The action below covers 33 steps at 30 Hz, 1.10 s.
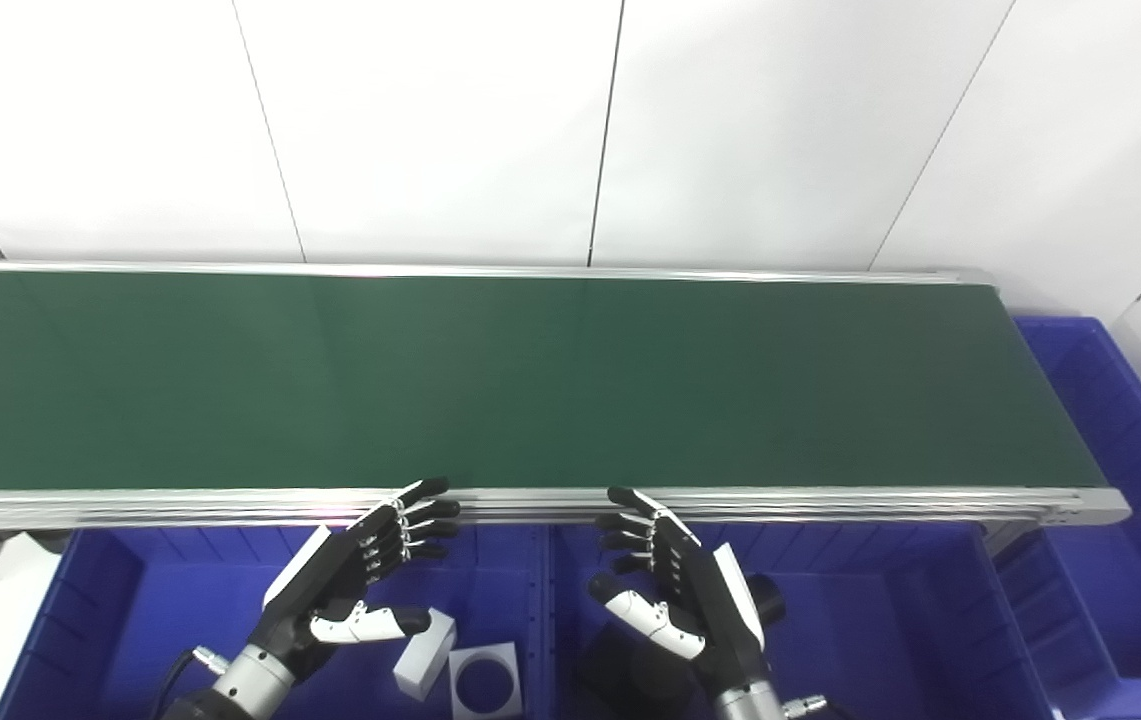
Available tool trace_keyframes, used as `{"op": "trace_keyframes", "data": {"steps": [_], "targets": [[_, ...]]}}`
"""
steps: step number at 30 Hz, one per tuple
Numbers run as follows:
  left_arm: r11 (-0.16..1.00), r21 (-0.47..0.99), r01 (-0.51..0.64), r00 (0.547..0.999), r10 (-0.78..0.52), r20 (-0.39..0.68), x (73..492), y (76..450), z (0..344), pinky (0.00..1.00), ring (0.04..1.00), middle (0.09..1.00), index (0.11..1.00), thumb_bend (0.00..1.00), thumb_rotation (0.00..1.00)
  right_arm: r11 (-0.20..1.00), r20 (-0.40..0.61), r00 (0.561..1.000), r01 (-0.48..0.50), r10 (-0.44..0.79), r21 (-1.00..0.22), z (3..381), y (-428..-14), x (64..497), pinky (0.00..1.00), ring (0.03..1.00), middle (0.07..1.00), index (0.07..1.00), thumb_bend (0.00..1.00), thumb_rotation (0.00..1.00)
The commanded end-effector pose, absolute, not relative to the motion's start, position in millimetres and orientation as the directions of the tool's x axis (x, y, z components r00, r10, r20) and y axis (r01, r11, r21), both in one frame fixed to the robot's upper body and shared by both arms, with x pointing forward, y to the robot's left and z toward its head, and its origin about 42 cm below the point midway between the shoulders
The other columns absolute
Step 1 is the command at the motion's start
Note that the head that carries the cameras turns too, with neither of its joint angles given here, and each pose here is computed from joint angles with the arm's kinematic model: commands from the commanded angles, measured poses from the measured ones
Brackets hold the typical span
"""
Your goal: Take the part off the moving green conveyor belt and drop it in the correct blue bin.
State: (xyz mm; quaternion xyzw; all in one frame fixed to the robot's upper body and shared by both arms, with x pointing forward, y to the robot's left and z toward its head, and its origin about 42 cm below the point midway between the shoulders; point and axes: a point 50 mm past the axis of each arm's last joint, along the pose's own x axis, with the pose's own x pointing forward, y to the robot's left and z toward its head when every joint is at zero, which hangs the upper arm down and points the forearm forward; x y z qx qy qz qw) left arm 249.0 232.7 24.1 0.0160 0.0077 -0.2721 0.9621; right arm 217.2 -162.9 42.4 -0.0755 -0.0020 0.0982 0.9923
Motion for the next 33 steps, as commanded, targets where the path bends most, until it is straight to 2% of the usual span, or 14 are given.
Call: {"op": "trace_keyframes", "data": {"steps": [1,6,10,13,23,33], "targets": [[0.851,0.042,0.523,0.851,-0.524,0.022,258.9,230.9,35.6,0.76,0.804,0.843,0.899,0.95,0.4,0.971,0.029,0.98,-0.191,0.197,-0.146,52.6,-162.6,221.7,0.64,0.72,0.754,0.837,0.73,0.55],[0.858,0.031,0.512,0.857,-0.513,0.042,256.7,223.2,43.4,0.76,0.806,0.842,0.903,0.95,0.42,0.972,0.028,0.981,-0.188,0.194,-0.142,56.3,-169.5,218.9,0.64,0.723,0.755,0.843,0.73,0.56],[0.868,0.014,0.496,0.867,-0.496,0.05,250.0,210.3,53.9,0.74,0.797,0.841,0.906,0.91,0.39,0.973,0.028,0.98,-0.19,0.195,-0.135,61.7,-176.1,216.3,0.65,0.731,0.763,0.852,0.7,0.54],[0.873,0.009,0.488,0.872,-0.488,0.048,244.1,200.0,56.3,0.74,0.8,0.848,0.903,0.93,0.4,0.971,0.033,0.98,-0.189,0.195,-0.146,65.8,-181.6,216.1,0.65,0.722,0.758,0.849,0.71,0.55],[0.888,0.036,0.458,0.888,-0.459,0.029,247.2,195.6,41.5,0.73,0.798,0.845,0.859,0.93,0.49,0.968,0.032,0.979,-0.193,0.201,-0.158,73.9,-194.2,210.9,0.67,0.73,0.763,0.855,0.69,0.59],[0.903,0.047,0.426,0.904,-0.428,0.019,246.3,191.6,39.5,0.74,0.776,0.825,0.856,0.91,0.51,0.966,0.028,0.979,-0.193,0.2,-0.171,76.8,-198.8,211.1,0.67,0.729,0.761,0.849,0.69,0.59]]}}
